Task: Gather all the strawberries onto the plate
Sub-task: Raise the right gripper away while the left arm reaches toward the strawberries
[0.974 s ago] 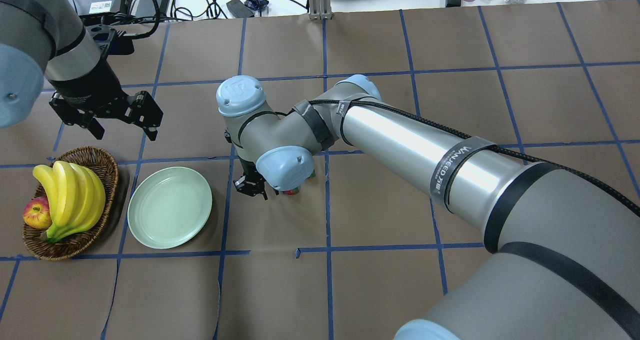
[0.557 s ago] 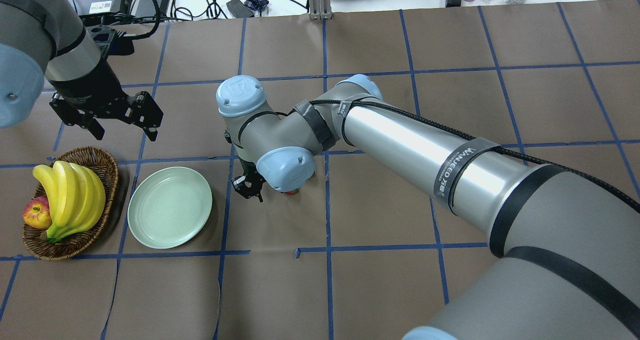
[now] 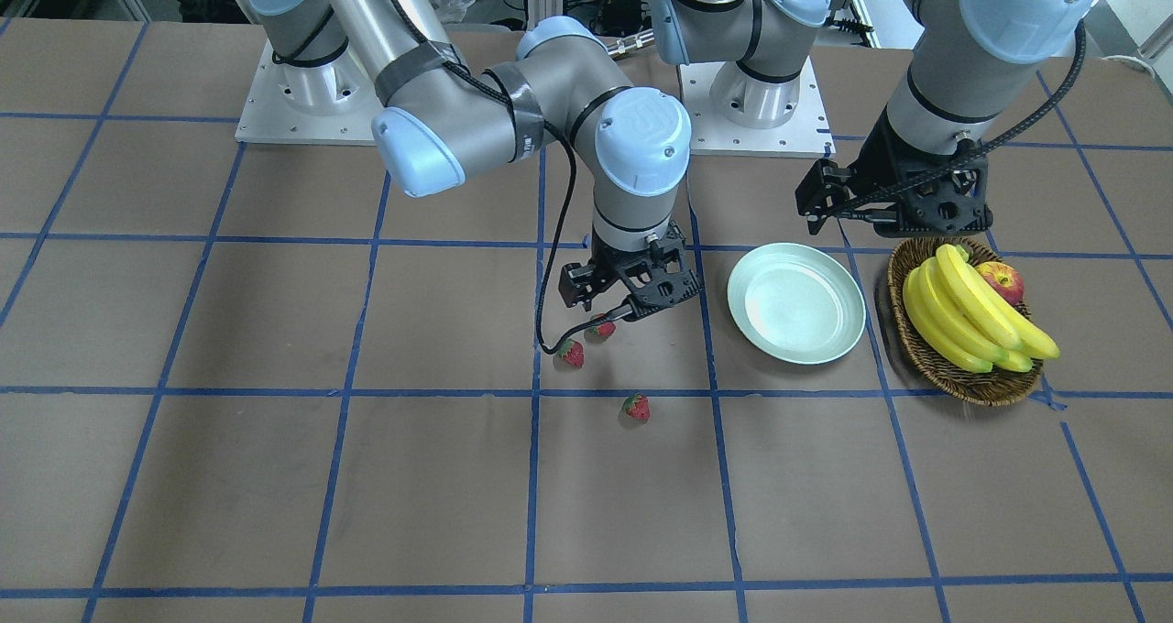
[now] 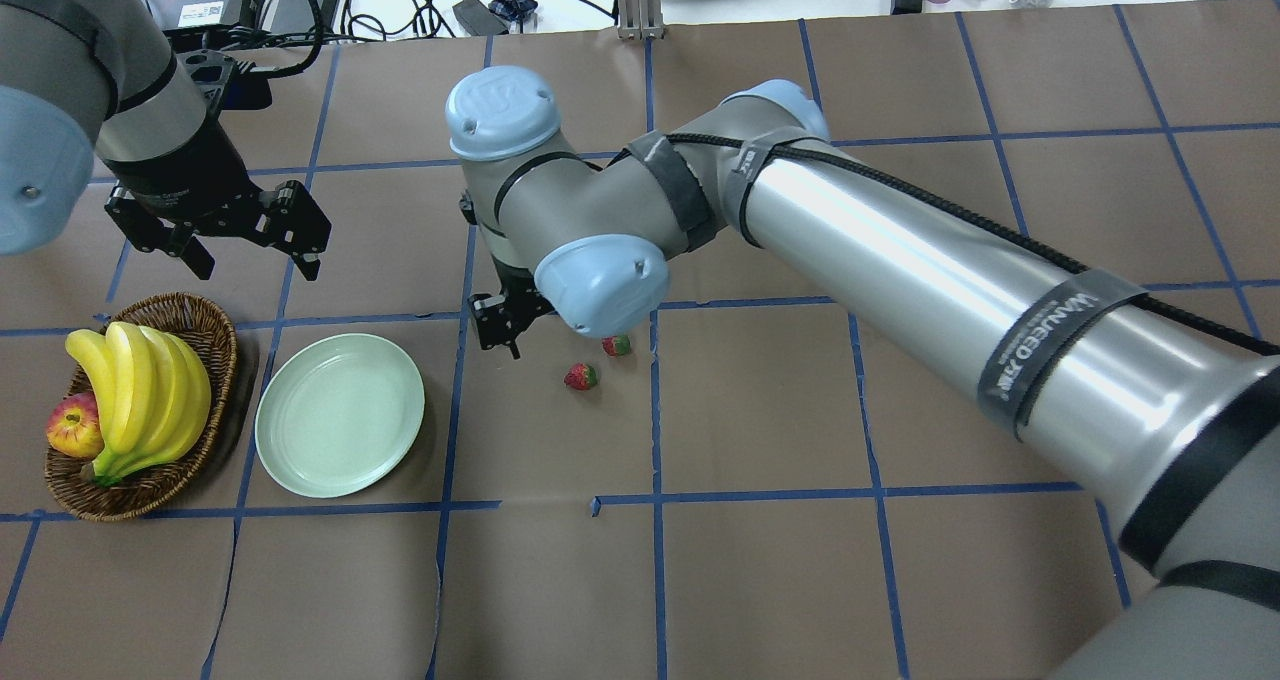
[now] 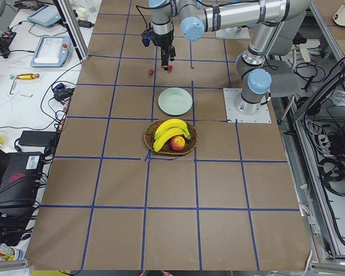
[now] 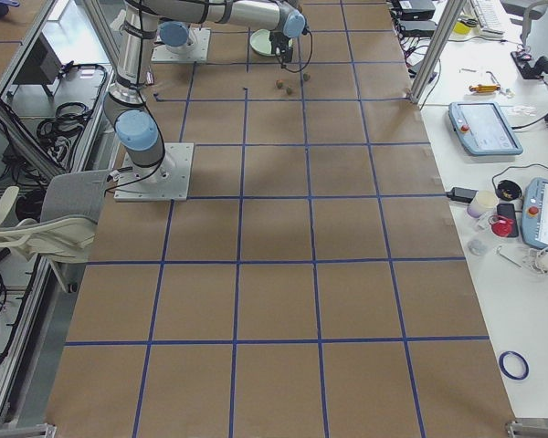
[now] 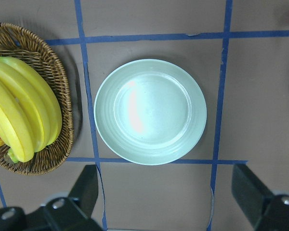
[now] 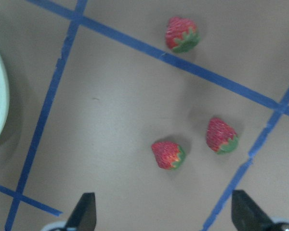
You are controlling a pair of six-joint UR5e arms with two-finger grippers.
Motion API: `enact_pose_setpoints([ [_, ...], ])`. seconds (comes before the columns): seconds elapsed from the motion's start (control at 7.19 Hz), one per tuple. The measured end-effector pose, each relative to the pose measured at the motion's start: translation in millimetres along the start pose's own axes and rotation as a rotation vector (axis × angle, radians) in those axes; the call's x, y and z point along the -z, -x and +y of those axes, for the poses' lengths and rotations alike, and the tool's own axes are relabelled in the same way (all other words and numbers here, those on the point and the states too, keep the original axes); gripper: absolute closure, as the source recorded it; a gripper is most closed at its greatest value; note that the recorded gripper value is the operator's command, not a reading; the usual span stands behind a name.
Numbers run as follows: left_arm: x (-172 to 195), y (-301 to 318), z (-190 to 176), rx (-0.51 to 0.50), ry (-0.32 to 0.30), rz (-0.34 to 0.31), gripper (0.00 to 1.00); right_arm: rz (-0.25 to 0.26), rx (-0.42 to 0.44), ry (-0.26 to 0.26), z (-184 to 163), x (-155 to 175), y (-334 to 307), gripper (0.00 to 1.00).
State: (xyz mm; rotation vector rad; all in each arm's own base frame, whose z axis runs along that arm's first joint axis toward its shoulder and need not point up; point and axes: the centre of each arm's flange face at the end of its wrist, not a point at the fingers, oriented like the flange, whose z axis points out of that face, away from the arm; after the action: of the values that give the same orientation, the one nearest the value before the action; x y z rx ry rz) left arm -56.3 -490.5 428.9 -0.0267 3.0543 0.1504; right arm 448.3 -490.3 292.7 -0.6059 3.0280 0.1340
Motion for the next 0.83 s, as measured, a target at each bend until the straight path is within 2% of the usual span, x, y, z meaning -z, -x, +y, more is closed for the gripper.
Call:
enact_pose_setpoints([
  [0.14, -0.6, -3.6, -3.4, 0.027, -0.008, 0.001, 0.0, 0.019, -0.058, 0.009, 0.3, 22.4, -39.8, 0.0],
  [0.42, -1.9, -30.7, -5.3, -0.001, -0.027, -0.008, 0.0, 0.037, -0.189, 0.039, 16.4, 75.2, -131.5, 0.0],
  [0.56, -3.8, -54.6, -5.0, 0.002, -0.041, -0.012, 0.0, 0.036, -0.224, 0.059, 32.0, 100.0, -169.6, 0.0],
  [0.83, -15.3, -83.2, -19.9, 0.076, -0.093, 0.004, 0.0, 0.038, -0.229, 0.108, 63.7, 134.3, -227.5, 0.0],
])
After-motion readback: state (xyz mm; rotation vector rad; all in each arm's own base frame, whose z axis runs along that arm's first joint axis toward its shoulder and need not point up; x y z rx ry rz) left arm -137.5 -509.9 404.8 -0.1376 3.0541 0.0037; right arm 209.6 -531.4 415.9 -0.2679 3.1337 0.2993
